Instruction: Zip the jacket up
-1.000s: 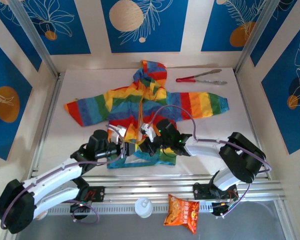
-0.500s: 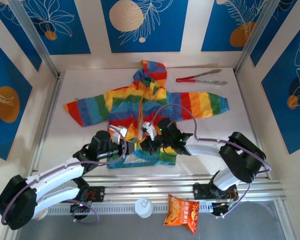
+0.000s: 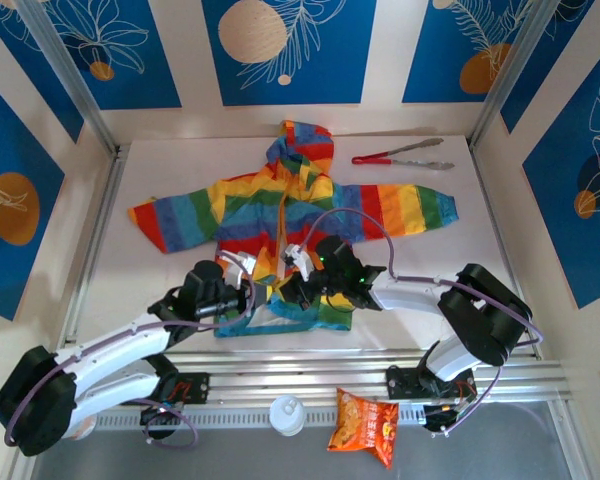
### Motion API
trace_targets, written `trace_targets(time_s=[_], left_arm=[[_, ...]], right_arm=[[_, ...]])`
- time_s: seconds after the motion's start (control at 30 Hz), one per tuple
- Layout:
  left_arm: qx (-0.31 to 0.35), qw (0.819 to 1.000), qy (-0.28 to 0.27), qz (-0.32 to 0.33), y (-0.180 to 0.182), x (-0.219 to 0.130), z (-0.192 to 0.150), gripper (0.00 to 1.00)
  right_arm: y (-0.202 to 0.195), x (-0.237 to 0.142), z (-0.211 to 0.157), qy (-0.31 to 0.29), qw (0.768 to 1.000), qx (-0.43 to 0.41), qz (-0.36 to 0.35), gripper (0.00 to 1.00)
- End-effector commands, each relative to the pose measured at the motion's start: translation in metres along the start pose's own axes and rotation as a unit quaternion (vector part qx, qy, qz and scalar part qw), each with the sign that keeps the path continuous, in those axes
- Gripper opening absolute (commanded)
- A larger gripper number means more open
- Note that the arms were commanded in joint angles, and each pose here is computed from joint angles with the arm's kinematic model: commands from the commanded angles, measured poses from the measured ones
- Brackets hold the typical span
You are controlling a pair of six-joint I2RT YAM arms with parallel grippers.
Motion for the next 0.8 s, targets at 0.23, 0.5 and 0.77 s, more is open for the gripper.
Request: trace_targets(time_s=[0.23, 0.5, 0.77], left_arm=[[0.064, 0.995, 0.059, -0.041, -0.024, -0.007, 0.016, 0.0], [0.068, 0.995, 0.058, -0.047, -0.028, -0.009, 0.022, 0.0], [0.09, 0.992, 0.083, -0.024, -0.025, -0.018, 0.022, 0.0]], right_arm=[[0.015, -0.006, 0.008, 0.018, 0.995, -0.091, 0.029, 0.14], [0.022, -0.002, 0.018, 0.016, 0.993, -0.11, 0.038, 0.19], [0.018, -0.009, 0.017, 0.012, 0.993, -0.114, 0.008, 0.0]])
Point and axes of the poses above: each hand's point on the last joint's axis, 136 mm out from that joint toward the fingers, its own x axis out along the fingers, its own y axis along the line the jaws close on, z = x × y, the point moved 3 cm from there along -x, back along the fingers, and after that the axes turned 11 degrees about x, right-handed, at the moved point
